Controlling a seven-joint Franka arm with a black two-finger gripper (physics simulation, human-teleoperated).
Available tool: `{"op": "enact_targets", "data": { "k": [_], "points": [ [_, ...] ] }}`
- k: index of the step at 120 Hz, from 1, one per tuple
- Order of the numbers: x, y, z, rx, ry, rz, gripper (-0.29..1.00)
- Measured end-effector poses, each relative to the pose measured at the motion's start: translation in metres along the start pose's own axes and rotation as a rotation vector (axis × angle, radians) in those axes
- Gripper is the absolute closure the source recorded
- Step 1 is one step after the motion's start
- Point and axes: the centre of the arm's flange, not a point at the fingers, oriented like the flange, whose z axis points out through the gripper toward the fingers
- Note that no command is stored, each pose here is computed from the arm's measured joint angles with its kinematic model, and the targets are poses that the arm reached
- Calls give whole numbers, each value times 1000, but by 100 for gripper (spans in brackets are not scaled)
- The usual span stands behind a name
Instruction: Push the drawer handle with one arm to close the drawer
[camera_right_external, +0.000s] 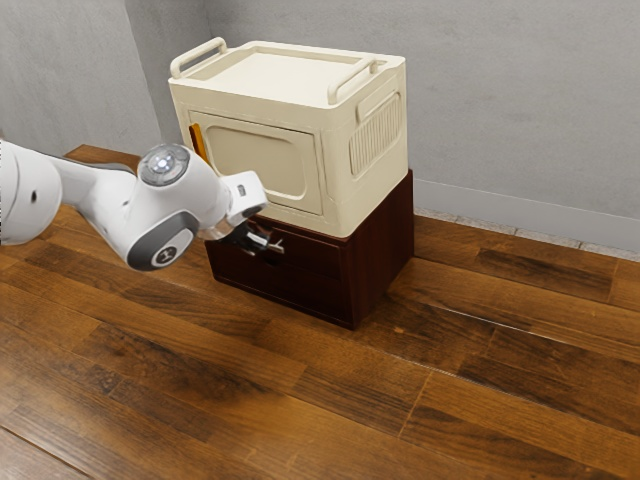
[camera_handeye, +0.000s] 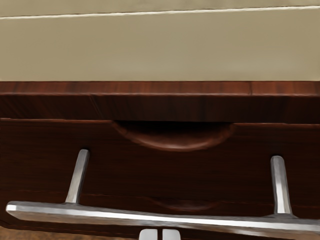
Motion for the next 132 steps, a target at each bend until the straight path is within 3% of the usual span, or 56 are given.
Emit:
{"op": "enact_targets", "data": {
  "k": [19, 41, 62, 87, 109, 132],
  "points": [
    [-6, 2, -1, -2, -12, 6, 79],
    [-40, 3, -58, -22, -43, -4, 79],
    [-23, 0, -153, -25, -78, -67, 41],
    [7, -8, -245, 39, -237, -106, 15],
    [-14, -19, -250, 83, -440, -128, 6],
    [-28, -21, -249, 109, -540, -125, 3]
  ]
}}
